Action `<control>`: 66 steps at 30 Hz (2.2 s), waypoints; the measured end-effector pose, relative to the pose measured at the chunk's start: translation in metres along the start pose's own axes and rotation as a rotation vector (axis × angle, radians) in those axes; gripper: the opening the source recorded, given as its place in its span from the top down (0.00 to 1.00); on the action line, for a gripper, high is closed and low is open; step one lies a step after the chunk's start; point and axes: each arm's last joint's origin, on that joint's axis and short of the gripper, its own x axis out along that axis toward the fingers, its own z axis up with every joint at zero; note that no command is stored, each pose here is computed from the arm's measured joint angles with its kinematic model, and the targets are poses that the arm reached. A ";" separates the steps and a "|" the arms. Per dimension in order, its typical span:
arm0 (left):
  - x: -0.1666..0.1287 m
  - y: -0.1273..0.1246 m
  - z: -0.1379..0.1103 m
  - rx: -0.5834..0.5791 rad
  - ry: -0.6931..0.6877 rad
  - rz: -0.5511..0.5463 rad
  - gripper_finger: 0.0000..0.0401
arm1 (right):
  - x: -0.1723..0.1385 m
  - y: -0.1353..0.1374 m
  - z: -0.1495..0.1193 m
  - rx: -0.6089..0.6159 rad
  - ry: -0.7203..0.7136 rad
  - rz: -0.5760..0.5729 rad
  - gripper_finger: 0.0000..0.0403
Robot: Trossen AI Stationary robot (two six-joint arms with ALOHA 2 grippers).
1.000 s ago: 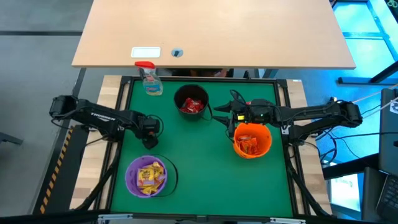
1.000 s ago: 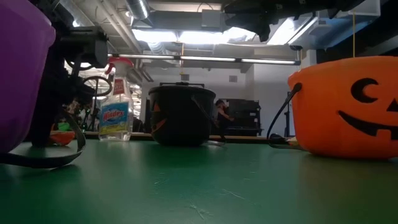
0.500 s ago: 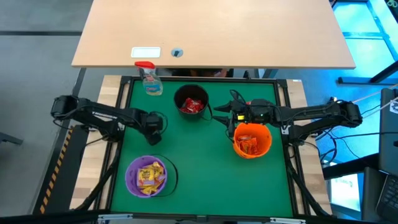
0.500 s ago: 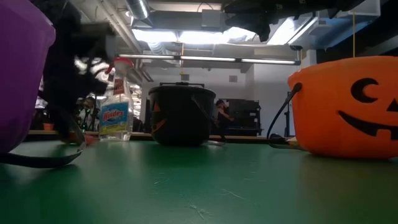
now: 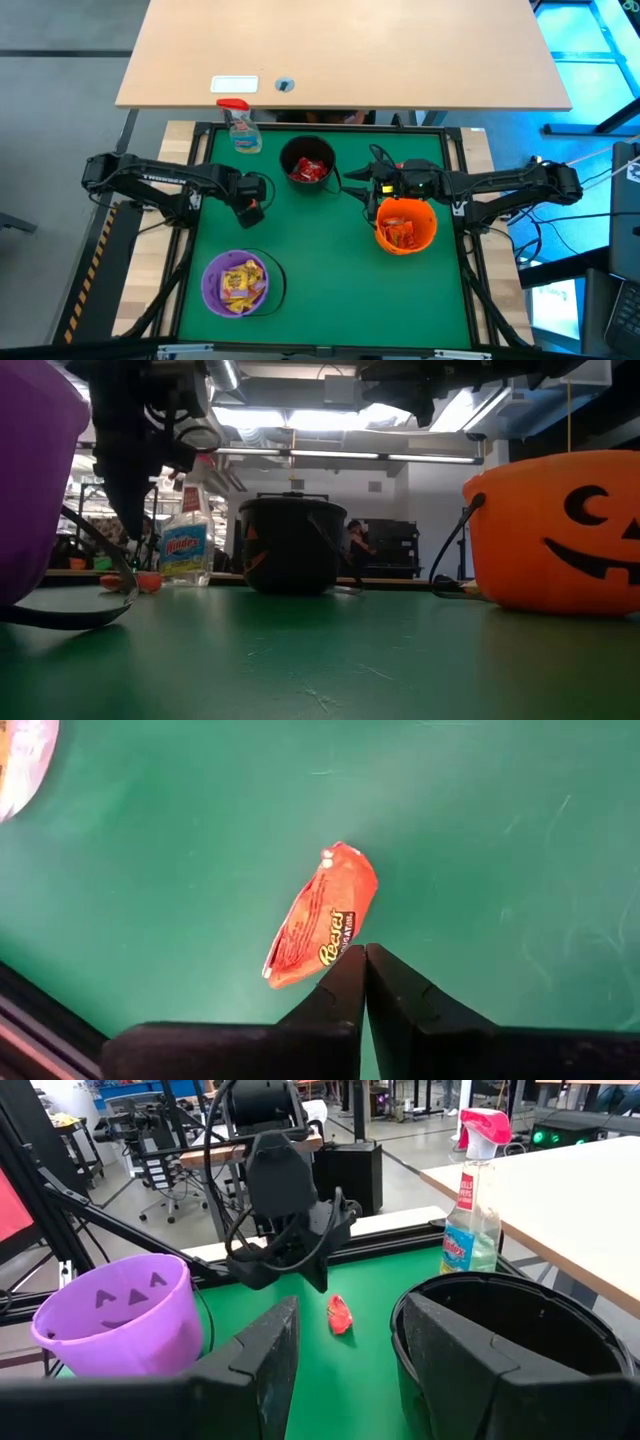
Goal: Sort candy
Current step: Put the orange candy into the orange bucket
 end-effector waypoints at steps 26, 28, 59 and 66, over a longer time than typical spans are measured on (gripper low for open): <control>0.051 0.028 0.013 -0.006 0.182 -0.106 0.46 | 0.000 0.001 -0.002 0.021 0.021 0.023 0.55; 0.059 0.030 0.014 -0.010 0.212 -0.089 0.43 | 0.000 0.001 -0.003 0.021 0.029 0.023 0.55; 0.069 0.030 0.035 0.010 0.252 -0.069 0.78 | 0.000 0.000 -0.005 0.028 0.059 0.018 0.55; 0.058 0.032 0.037 0.030 0.312 -0.043 0.85 | 0.000 0.000 -0.005 0.028 0.059 0.018 0.55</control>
